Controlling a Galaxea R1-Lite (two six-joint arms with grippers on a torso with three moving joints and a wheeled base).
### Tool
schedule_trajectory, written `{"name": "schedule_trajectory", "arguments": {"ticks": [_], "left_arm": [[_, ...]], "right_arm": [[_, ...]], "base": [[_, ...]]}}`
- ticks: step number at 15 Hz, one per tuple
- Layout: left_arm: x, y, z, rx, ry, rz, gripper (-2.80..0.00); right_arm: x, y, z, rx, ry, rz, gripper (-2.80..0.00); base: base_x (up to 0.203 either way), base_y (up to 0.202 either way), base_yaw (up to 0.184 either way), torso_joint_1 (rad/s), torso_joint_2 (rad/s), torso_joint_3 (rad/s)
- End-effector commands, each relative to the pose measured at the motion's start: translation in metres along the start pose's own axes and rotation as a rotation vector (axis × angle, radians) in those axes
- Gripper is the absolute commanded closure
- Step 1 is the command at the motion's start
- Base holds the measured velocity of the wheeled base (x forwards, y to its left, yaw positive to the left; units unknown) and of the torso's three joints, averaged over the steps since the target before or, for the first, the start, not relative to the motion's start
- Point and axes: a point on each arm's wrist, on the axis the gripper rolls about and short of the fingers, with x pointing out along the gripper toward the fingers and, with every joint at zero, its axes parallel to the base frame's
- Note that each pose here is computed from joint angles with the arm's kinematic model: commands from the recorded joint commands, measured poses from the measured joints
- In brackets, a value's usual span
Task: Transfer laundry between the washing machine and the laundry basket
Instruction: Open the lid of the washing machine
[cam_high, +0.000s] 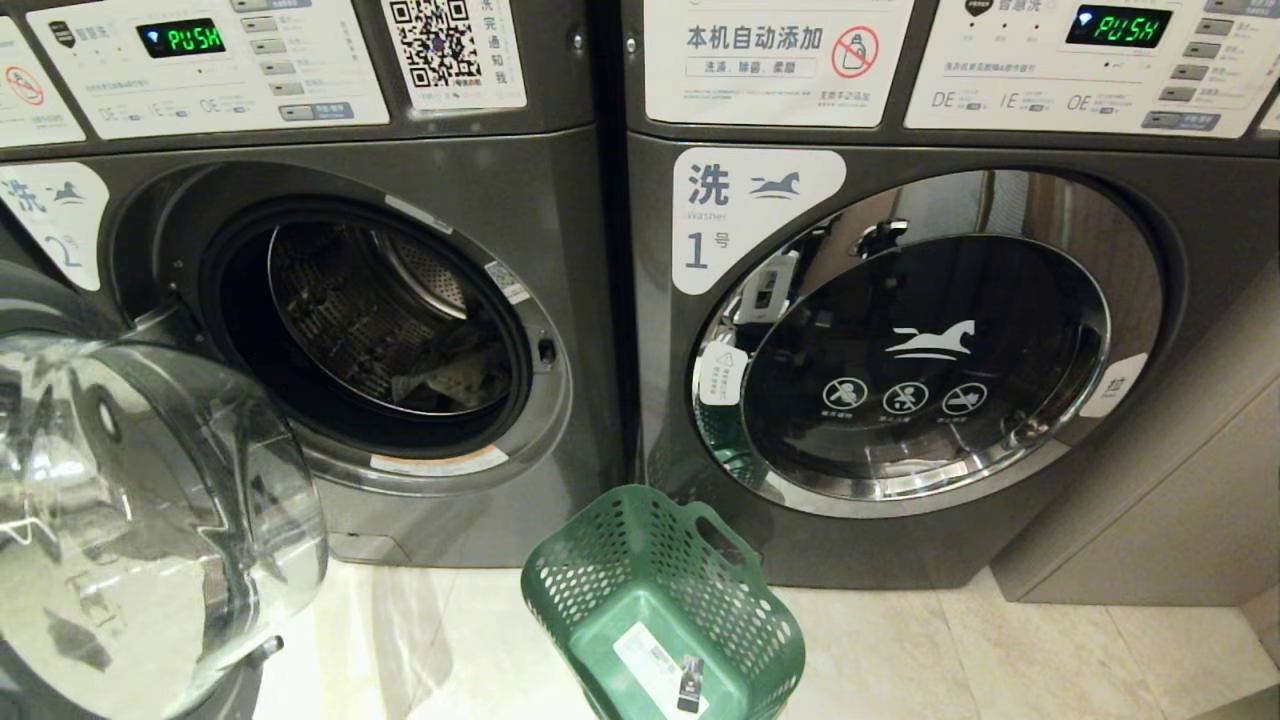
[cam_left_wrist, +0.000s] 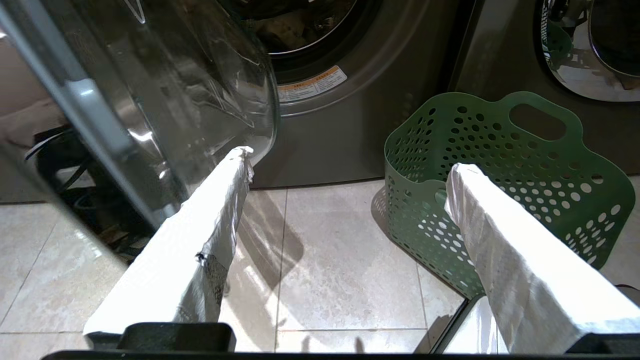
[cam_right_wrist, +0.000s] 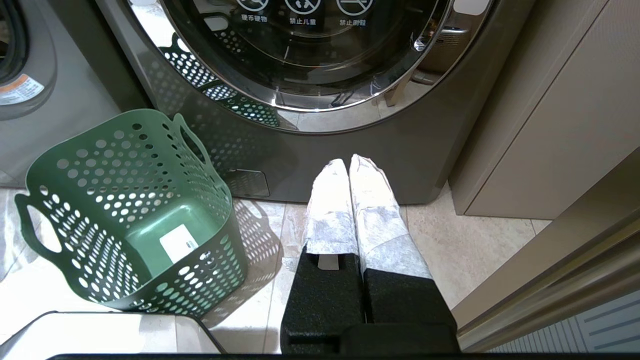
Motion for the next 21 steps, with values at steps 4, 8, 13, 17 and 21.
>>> {"name": "schedule_trajectory", "arguments": {"ticks": [4,8,13,17,21], "left_arm": [[0.000,0.000,0.000,-0.013,0.000,0.005,-2.80],[-0.011,0.003,0.038,-0.089,-0.129,0.001,-2.80],[0.004,0.015,0.191,-0.122,-0.176,-0.172,-2.80],[0.120,0.015,0.224,-0.202,0.091,-0.404,-2.80],[0.208,0.014,0.207,-0.117,0.216,-0.431,-2.80]], "right_arm": [[0.000,0.000,0.000,0.000,0.000,0.000,0.00],[0.000,0.000,0.000,0.000,0.000,0.000,0.00],[0.000,0.000,0.000,0.000,0.000,0.000,0.00],[0.000,0.000,0.000,0.000,0.000,0.000,0.00],[0.000,0.000,0.000,0.000,0.000,0.000,0.00]], "base": [[0.000,0.000,0.000,0.000,0.00,0.000],[0.000,0.000,0.000,0.000,0.00,0.000],[0.000,0.000,0.000,0.000,0.00,0.000],[0.000,0.000,0.000,0.000,0.00,0.000],[0.000,0.000,0.000,0.000,0.00,0.000]]}}
